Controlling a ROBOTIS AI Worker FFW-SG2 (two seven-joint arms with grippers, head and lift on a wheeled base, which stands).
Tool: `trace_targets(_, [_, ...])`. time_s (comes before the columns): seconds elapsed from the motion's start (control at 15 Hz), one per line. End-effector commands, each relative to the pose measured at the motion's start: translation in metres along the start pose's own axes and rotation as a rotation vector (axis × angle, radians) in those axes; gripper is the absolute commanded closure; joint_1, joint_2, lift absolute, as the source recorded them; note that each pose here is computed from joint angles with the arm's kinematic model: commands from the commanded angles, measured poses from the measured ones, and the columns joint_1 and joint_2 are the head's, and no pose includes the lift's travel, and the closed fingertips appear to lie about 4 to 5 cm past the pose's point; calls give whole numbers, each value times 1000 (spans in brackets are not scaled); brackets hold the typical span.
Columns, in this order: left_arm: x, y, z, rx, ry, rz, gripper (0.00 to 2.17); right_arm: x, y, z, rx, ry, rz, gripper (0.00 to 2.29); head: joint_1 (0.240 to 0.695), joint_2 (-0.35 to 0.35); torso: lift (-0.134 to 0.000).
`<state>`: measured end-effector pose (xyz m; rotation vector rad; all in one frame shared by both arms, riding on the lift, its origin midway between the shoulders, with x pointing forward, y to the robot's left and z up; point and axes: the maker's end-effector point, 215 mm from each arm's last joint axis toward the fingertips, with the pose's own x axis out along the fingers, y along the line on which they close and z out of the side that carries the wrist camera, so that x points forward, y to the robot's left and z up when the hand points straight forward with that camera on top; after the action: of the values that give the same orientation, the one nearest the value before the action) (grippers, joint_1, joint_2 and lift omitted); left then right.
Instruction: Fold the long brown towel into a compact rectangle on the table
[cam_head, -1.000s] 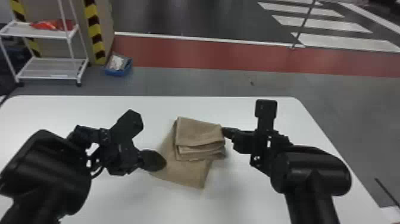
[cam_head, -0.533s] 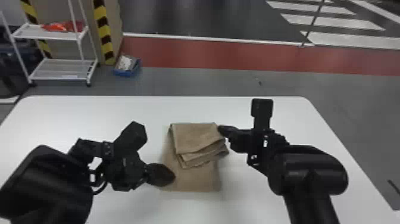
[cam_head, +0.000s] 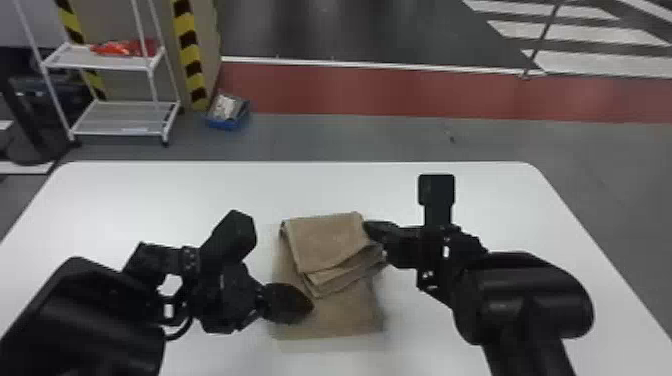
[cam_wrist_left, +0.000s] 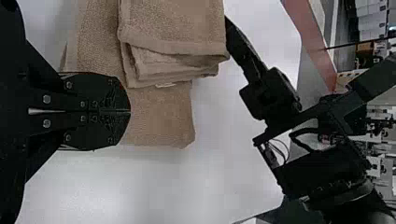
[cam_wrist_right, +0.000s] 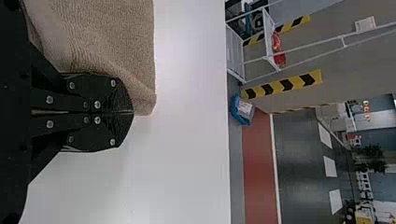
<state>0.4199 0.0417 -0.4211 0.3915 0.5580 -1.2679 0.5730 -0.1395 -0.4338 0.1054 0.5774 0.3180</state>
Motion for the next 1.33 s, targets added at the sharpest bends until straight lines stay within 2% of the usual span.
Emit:
trace_targets(0.0, [-15,-3,12,-48,-52,-15,2142,-20,3,-15,7,8,-6,1875,695,-108,-125])
trace_targets(0.2, [-24,-14,18,-75,-69,-29,2142,-42,-4,-24,19,10,-28,1835,695,-115,-125])
trace_targets(0.33, [-38,-18,20,-107,-97,-4,2138,-62,-13,-22,21,-17,-53,1376,695,-123,-125])
trace_targets(0.4, [-47,-16,20,-167,-124,10,1963,-73,-17,-18,23,-34,-64,1139,695,-128,-125])
trace_targets(0.47, [-55,-12,23,-210,-150,22,1642,-79,-18,-18,22,-38,-70,728,695,-138,-125])
trace_targets(0.53, [-64,-11,27,-247,-176,31,842,-89,-23,-14,20,-51,-85,184,695,-141,-125])
trace_targets(0.6, [-72,-9,34,-256,-201,46,208,-99,-24,-10,12,-63,-94,29,695,-142,-125])
trace_targets(0.67, [-81,-9,36,-274,-233,64,-1,-110,-25,-2,1,-83,-106,16,695,-143,-125])
trace_targets(0.73, [-91,-8,40,-291,-260,98,2,-118,-22,3,-19,-88,-114,-1,695,-145,-125])
trace_targets(0.8, [-101,-7,45,-311,-304,127,6,-124,-24,4,-85,-54,-135,-2,695,-146,-125])
trace_targets(0.87, [-111,-5,45,-368,-343,165,16,-127,-22,1,-171,-8,-143,-1,695,-143,-125])
trace_targets(0.93, [-121,-3,44,-402,-375,202,26,-129,-19,3,-211,18,-137,-1,695,-140,-125])
trace_targets(1.0, [-130,0,42,-451,-410,260,29,-125,-9,4,-309,47,-110,-1,695,-123,-125])
trace_targets(1.07, [-140,1,35,-486,-413,315,29,-124,-10,3,-382,67,-92,2,695,-107,-125])
trace_targets(1.13, [-157,4,18,-544,-406,386,29,-124,-6,11,-444,69,-56,2,695,-93,-125])
trace_targets(1.27, [-192,5,-5,-621,-438,483,29,-114,5,26,-499,67,37,12,695,-51,-125])
